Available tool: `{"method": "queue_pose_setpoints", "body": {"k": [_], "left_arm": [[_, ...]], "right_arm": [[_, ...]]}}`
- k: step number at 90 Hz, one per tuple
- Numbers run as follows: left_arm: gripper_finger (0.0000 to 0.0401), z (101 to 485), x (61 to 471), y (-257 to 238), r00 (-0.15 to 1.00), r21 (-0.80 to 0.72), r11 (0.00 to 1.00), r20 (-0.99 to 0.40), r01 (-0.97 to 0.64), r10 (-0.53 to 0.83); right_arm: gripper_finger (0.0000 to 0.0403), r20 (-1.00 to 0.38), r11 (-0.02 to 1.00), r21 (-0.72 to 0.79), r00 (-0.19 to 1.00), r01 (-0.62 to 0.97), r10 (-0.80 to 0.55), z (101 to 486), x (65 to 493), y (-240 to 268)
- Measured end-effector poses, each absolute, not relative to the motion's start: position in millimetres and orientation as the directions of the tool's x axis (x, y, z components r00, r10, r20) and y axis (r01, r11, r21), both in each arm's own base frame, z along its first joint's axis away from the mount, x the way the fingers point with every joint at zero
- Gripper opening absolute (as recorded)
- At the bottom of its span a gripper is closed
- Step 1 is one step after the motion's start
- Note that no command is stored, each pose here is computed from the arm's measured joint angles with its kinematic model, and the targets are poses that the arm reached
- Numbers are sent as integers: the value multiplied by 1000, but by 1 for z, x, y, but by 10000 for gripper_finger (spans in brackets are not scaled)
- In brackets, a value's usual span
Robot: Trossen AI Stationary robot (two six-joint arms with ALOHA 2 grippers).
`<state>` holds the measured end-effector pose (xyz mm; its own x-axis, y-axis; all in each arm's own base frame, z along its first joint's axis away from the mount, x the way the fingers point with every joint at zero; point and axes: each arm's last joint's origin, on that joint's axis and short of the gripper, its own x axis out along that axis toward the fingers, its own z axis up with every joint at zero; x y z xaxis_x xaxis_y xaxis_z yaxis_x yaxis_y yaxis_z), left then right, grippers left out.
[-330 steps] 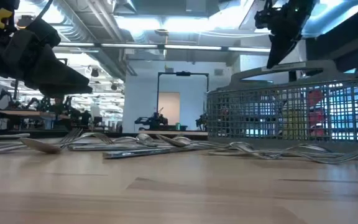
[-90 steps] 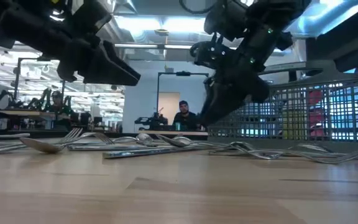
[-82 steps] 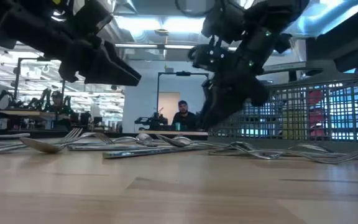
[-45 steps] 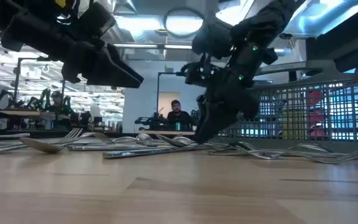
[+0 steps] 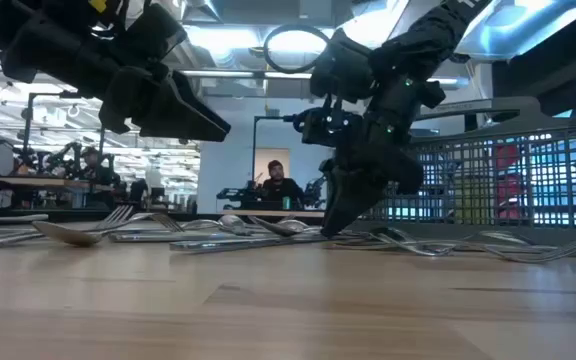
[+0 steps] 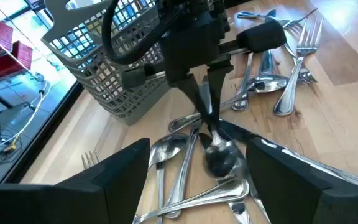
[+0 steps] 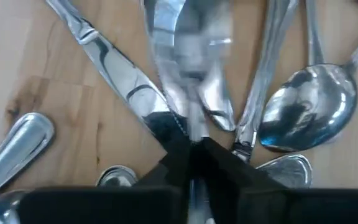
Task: Sort silverware
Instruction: Put the silver spoon into the gray silverware organizer
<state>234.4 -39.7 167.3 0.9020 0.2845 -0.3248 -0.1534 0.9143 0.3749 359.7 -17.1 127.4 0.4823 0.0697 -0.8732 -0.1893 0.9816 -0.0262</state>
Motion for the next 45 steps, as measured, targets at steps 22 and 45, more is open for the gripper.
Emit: {"method": "queue_pose_setpoints", "body": {"k": [22,45], "left_arm": [[254,167,234,-40,902,374,914,-325,-154,285],[254,167,234,-40,901,374,915,-326,-154,285]], "right_arm": [[7,-869,981,4,485,-194,99,130,359,-16],[4,-801,989,45,586,-143,121,168,363,-17]]}}
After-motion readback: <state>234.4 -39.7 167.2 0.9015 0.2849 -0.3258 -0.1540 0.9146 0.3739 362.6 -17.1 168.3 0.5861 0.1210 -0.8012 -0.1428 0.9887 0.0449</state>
